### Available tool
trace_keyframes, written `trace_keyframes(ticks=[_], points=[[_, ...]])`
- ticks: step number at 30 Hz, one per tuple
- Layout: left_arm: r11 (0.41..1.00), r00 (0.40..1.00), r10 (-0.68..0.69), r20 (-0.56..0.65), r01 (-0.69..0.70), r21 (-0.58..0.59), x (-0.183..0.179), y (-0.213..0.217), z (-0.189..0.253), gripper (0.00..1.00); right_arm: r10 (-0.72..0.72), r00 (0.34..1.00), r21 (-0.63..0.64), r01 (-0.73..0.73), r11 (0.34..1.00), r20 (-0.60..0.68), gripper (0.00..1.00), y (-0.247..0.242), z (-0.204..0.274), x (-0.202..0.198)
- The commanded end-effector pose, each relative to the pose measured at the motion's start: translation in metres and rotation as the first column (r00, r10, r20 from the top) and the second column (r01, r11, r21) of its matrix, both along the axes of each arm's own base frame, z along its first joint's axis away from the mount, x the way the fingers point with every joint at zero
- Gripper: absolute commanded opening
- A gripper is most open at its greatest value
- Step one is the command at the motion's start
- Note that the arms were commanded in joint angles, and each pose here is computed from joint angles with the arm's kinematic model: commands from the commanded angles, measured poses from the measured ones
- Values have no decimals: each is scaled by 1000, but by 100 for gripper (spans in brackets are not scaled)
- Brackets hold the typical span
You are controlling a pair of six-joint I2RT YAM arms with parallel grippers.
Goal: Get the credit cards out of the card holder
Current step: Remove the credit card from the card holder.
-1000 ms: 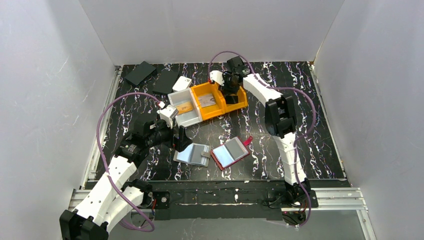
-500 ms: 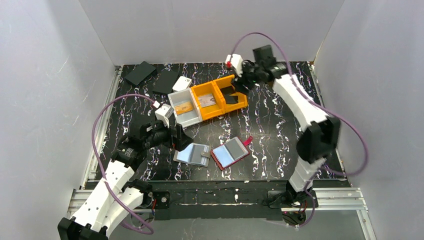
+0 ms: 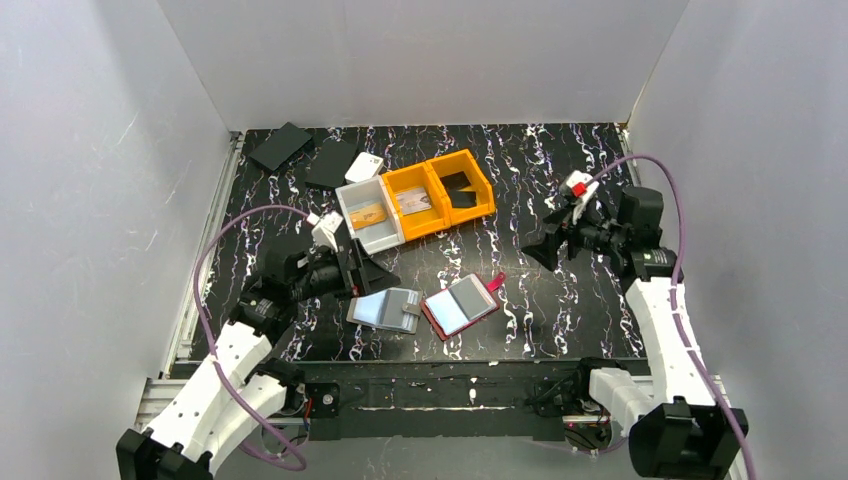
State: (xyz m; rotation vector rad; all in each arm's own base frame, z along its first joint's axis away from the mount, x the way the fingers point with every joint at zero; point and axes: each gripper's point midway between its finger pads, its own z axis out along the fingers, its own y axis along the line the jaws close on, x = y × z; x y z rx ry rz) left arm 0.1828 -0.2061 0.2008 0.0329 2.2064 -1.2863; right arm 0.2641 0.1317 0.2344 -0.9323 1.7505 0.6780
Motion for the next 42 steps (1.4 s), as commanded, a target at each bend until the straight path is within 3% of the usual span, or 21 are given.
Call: trace_keyframes(ticks=[1, 7, 16, 21, 27, 42], points=[[999, 1000, 1, -14, -1, -36, -20, -9, 6, 98, -21, 999, 189, 15, 982, 30, 98, -2, 19, 0], [997, 999, -36, 40, 34, 73, -43, -26, -7, 98, -113, 994, 278, 110, 954, -7, 98, -22, -6, 5], [982, 992, -68, 107, 48, 182, -44, -60, -7, 98, -153, 988, 222, 157, 962, -36, 98, -39, -29, 15], [987, 987, -63, 149, 39, 157, -37, -74, -4, 98, -168, 985, 197, 173, 965, -39, 98, -41, -33, 11], [993, 982, 36, 186, -57, 108, -23, -69, 2, 98, -169, 985, 193, 172, 966, -33, 98, -42, -33, 12], [974, 988, -38, 152, 3, 227, -34, -68, -31, 98, -186, 981, 167, 192, 967, -49, 98, -46, -41, 15]])
